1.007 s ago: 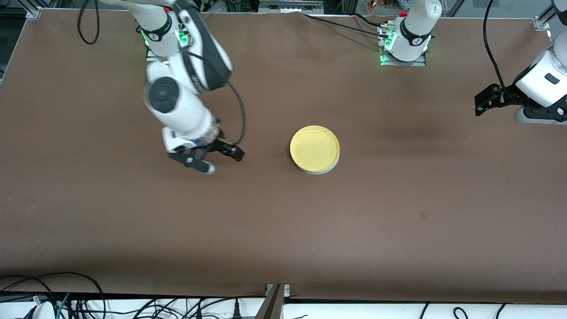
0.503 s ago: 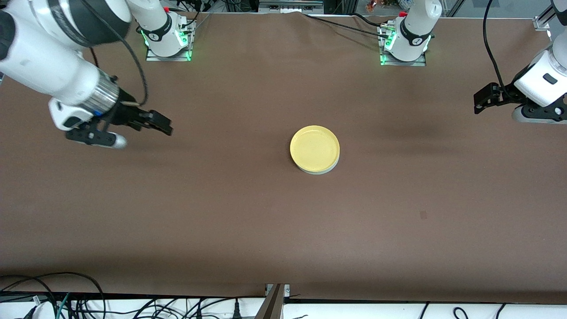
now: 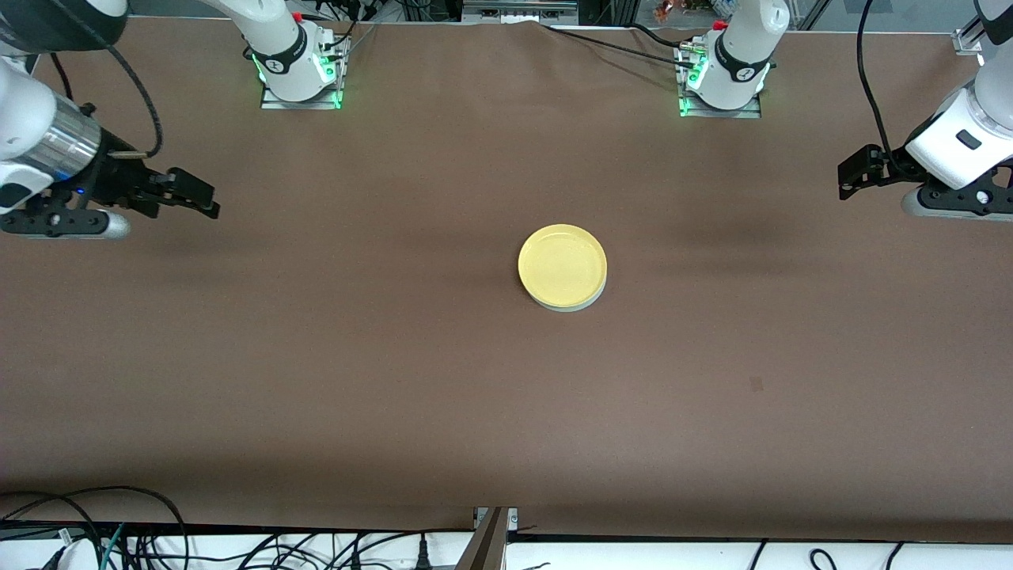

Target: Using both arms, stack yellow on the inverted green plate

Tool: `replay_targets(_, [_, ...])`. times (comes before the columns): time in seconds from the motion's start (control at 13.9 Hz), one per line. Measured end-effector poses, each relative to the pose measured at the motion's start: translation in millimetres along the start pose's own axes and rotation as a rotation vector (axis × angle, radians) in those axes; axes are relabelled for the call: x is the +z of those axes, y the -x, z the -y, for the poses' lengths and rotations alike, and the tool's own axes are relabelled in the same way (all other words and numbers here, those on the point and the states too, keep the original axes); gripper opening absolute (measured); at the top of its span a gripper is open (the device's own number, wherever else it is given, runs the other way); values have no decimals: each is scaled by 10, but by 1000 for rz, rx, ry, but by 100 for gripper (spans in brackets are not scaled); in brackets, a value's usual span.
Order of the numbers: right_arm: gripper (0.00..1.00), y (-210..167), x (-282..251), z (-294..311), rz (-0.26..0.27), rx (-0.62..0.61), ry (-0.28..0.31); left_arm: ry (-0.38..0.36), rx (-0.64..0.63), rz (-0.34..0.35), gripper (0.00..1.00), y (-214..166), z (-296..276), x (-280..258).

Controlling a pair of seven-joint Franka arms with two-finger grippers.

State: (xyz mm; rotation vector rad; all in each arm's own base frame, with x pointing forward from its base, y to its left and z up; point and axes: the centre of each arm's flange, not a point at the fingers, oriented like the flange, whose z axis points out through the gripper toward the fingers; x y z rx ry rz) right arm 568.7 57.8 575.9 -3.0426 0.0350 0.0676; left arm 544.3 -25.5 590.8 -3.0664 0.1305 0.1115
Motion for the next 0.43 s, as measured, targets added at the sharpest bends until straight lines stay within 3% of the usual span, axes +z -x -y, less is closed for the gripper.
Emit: replay_targets(0.43, [100, 49, -81, -76, -12, -76, 42, 0, 0, -4, 100, -10, 1, -18])
